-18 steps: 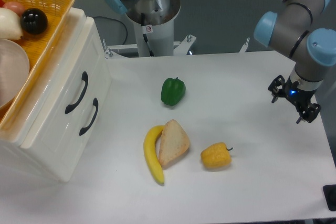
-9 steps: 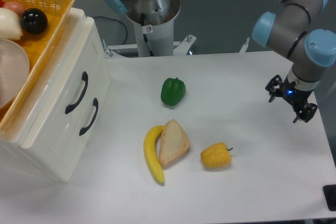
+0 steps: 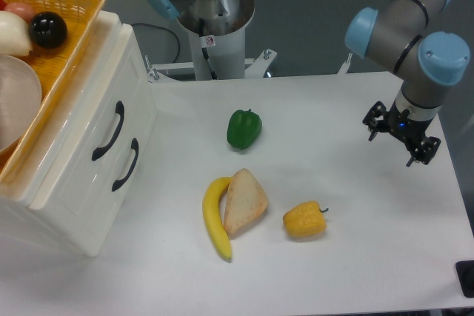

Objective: Slide open the top drawer
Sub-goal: 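Lift the gripper and move it toward the white cabinet's top drawer, then lower the gripper past the green pepper to the top drawer handle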

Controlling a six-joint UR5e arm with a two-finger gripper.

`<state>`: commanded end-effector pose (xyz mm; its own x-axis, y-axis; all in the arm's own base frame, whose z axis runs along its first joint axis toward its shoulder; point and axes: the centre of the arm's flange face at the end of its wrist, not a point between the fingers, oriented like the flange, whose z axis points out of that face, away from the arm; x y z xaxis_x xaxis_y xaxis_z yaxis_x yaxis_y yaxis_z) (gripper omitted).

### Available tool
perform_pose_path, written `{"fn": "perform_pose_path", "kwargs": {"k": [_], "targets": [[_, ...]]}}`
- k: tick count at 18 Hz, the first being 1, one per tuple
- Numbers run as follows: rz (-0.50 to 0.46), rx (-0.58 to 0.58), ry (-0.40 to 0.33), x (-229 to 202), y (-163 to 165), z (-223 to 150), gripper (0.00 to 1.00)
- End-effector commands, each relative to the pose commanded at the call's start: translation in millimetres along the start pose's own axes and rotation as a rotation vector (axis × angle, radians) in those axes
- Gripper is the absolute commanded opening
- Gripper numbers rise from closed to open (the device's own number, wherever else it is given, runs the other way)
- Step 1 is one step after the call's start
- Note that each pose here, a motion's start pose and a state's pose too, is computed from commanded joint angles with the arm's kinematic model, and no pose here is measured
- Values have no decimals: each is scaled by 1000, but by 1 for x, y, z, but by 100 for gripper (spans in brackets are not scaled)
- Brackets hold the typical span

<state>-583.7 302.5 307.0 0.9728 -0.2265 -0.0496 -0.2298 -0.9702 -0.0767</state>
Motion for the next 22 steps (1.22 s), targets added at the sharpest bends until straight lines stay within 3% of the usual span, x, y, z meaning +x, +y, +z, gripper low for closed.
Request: {"fn": "perform_pose_path", "kwargs": {"k": [3, 6, 9, 17, 22], "targets": [[-6, 14, 19, 9, -13, -4, 86], [-21, 55, 55, 20, -37, -4, 99], [-40, 60, 83, 40, -65, -18, 100], [-191, 146, 213, 98, -132, -55, 100], [-309, 132, 219, 118, -160, -63, 100]]}}
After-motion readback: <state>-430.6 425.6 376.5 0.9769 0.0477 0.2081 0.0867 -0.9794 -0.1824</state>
